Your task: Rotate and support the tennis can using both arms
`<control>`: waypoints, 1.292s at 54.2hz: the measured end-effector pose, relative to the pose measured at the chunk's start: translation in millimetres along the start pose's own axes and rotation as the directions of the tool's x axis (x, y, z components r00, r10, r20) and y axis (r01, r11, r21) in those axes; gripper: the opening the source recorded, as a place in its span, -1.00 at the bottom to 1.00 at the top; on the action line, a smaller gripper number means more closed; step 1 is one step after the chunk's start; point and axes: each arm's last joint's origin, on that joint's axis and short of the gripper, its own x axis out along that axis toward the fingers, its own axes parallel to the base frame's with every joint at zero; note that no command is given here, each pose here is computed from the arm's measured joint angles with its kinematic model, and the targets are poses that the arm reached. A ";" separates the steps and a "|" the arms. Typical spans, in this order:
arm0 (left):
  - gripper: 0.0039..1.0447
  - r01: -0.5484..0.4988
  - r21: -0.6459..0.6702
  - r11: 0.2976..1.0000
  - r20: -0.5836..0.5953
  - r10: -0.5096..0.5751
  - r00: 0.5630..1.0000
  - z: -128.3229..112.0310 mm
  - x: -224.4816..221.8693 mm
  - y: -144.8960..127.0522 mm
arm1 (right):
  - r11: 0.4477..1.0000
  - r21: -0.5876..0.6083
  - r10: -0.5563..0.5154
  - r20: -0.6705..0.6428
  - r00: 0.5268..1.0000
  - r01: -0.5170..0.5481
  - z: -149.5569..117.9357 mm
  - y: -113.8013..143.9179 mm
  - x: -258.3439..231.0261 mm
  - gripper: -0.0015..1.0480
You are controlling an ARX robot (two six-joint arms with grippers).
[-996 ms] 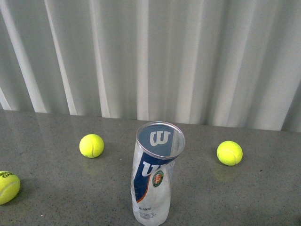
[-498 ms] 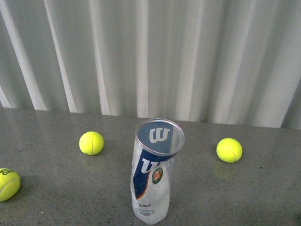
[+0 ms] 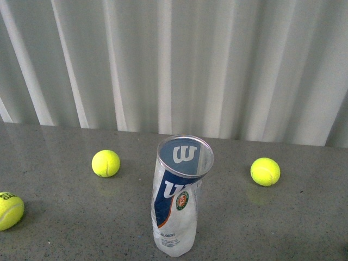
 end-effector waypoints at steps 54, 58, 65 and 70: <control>0.87 0.000 0.000 1.000 -0.005 0.000 1.000 -2.6 -12.7 0.0 | 1.000 0.000 0.000 0.000 1.000 0.000 0.0 0.0 0.0 0.86; 0.87 0.000 0.000 1.000 -0.005 0.000 1.000 -2.6 -12.7 0.0 | 1.000 0.000 0.000 0.000 1.000 0.000 0.0 0.0 0.0 0.86; 0.87 0.000 0.000 1.000 -0.005 0.000 1.000 -2.6 -12.7 0.0 | 1.000 0.000 0.000 0.000 1.000 0.000 0.0 0.0 0.0 0.86; 0.87 0.000 0.000 1.000 -0.005 0.000 1.000 -2.6 -12.7 0.0 | 1.000 0.000 0.000 0.000 1.000 0.000 0.0 0.0 0.0 0.86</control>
